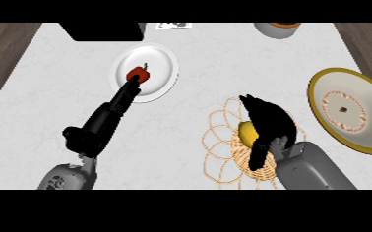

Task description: Pick the lemon from the placemat and place it in the bowl

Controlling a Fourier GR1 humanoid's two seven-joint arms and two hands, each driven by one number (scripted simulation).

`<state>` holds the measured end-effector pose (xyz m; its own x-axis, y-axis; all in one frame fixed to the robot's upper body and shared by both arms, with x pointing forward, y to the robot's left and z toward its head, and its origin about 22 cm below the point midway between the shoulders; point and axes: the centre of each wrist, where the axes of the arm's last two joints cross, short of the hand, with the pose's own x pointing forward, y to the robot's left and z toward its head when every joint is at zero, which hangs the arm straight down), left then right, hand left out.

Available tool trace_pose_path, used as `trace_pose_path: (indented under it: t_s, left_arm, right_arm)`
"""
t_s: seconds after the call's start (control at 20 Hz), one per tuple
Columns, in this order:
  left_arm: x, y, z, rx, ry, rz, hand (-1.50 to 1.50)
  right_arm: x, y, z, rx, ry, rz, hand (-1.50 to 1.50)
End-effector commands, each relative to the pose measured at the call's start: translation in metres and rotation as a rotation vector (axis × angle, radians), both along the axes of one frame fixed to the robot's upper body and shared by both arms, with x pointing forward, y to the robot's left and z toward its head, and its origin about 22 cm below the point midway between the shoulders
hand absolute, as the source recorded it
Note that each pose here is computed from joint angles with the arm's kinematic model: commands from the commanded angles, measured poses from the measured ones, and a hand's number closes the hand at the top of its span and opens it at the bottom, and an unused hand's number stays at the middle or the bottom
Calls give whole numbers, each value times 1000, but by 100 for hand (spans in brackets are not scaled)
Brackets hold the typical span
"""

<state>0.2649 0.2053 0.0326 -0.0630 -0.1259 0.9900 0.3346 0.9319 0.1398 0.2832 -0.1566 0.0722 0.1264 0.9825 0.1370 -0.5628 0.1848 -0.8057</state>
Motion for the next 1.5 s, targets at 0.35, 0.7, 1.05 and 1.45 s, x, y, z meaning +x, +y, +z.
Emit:
trace_pose_path:
  t_s: [0.35,0.7,1.05,1.45]
  left_arm:
    - [8,13,-1,2,-2,8,0]
    - [-12,-7,-2,1,9,5,0]
    - [-1,-18,11,-8,14,-7,0]
    - [12,-2,10,-16,14,1,0]
  right_arm:
    - [4,-22,-38,-21,65,-36,-150]
    - [14,-35,-73,13,27,-47,-150]
    - [21,-15,-64,47,-105,37,150]
    - [25,-15,-67,62,-155,31,150]
